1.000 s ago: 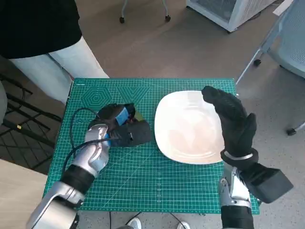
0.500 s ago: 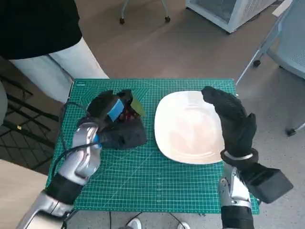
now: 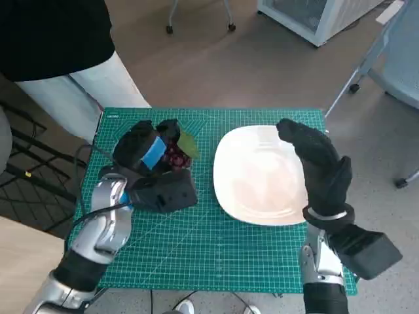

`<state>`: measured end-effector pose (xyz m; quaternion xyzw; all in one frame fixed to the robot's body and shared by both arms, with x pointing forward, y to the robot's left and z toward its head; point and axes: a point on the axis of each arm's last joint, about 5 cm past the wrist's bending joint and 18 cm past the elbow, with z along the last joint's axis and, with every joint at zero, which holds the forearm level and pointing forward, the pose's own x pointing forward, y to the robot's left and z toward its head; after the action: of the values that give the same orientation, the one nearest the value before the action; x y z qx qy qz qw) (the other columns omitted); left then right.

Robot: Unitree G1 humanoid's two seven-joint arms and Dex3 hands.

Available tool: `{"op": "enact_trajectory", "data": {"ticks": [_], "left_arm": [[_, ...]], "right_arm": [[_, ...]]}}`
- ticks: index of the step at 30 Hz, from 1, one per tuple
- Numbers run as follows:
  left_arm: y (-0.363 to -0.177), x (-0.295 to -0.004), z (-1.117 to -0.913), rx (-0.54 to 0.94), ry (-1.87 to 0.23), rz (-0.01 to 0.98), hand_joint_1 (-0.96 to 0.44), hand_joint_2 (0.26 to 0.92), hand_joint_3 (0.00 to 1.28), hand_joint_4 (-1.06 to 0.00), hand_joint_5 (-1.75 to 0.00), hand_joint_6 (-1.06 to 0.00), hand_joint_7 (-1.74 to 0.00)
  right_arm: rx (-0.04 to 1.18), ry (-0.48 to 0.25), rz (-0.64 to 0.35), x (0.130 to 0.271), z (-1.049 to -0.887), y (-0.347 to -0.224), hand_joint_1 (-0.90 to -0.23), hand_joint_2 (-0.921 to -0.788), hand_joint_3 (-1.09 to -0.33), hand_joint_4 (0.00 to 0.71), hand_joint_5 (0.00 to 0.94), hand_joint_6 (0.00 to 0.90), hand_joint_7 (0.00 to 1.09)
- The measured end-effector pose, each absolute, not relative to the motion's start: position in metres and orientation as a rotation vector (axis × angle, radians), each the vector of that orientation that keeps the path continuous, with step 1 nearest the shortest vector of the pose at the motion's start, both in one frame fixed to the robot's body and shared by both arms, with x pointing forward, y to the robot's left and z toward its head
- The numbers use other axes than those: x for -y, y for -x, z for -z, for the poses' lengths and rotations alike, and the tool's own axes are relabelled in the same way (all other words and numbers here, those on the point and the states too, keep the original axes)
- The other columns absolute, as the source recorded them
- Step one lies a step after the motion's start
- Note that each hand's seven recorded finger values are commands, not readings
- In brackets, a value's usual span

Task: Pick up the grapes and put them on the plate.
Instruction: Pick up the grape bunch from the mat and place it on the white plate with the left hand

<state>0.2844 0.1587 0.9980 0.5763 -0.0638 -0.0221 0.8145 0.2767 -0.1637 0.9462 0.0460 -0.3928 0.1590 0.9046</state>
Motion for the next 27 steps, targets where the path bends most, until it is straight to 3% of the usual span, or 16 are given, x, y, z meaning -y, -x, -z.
{"op": "enact_trajectory", "data": {"ticks": [15,22,27], "left_arm": [[-0.285,-0.144,-0.997,0.149,-1.228,0.089,0.0,0.921,0.21,-0.5,-1.41,-0.5,-1.25],[-0.287,-0.126,-1.0,0.169,-1.221,0.152,0.0,0.921,0.22,-0.48,-1.37,-0.48,-1.33],[-0.291,-0.115,-1.006,0.189,-1.241,0.187,0.01,0.921,0.22,-0.51,-1.45,-0.47,-1.22]], "right_arm": [[0.817,-0.1,-0.316,0.168,-0.947,-0.277,-0.697,-0.921,-0.7,0.35,0.001,0.024,0.58],[0.819,-0.099,-0.317,0.169,-0.947,-0.277,-0.696,-0.921,-0.699,0.351,0.001,0.025,0.58],[0.828,-0.096,-0.314,0.17,-0.948,-0.276,-0.699,-0.921,-0.696,0.352,0.002,0.026,0.58]]}}
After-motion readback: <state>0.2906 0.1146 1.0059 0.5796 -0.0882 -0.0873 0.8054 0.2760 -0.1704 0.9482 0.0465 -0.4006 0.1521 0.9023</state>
